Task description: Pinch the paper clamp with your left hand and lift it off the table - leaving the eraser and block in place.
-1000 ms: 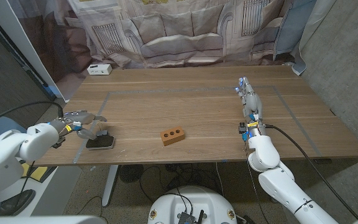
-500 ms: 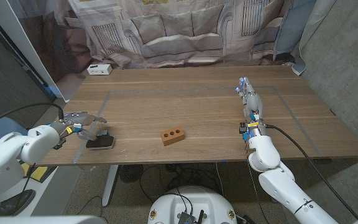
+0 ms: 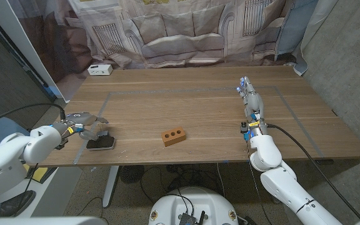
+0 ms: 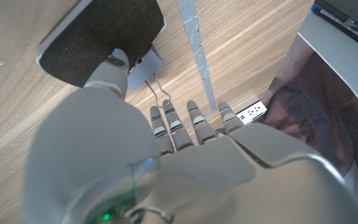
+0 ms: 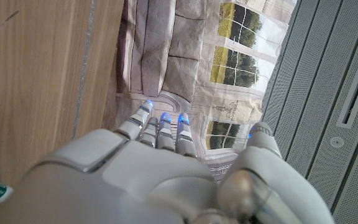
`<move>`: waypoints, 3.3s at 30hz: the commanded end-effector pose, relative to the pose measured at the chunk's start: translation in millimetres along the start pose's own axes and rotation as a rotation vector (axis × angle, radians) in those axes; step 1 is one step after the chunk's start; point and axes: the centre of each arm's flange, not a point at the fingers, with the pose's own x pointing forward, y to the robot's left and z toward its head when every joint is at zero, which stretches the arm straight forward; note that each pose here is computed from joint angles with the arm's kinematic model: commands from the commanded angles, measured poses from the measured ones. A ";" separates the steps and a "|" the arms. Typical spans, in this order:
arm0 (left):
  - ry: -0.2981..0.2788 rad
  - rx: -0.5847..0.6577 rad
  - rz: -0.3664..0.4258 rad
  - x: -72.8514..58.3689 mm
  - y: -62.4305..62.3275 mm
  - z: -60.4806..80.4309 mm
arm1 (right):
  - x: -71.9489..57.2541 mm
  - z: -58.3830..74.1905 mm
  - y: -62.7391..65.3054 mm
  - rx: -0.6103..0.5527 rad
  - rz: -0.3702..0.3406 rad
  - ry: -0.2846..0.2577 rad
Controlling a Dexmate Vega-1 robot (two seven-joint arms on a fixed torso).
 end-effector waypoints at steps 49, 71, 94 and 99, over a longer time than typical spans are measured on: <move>0.022 -0.002 0.012 1.3 3.9 2.0 | -6.4 -5.8 -3.2 0.008 -0.018 0.027; 0.032 -0.044 0.026 -6.1 1.2 3.8 | -8.1 -6.4 -4.7 0.009 -0.017 0.033; 0.067 -0.148 0.080 -1.2 6.4 -2.7 | -7.7 -12.9 -7.5 0.016 -0.023 0.057; 0.077 -0.145 0.104 0.0 18.4 -2.5 | -6.6 -14.3 -10.4 0.020 -0.035 0.060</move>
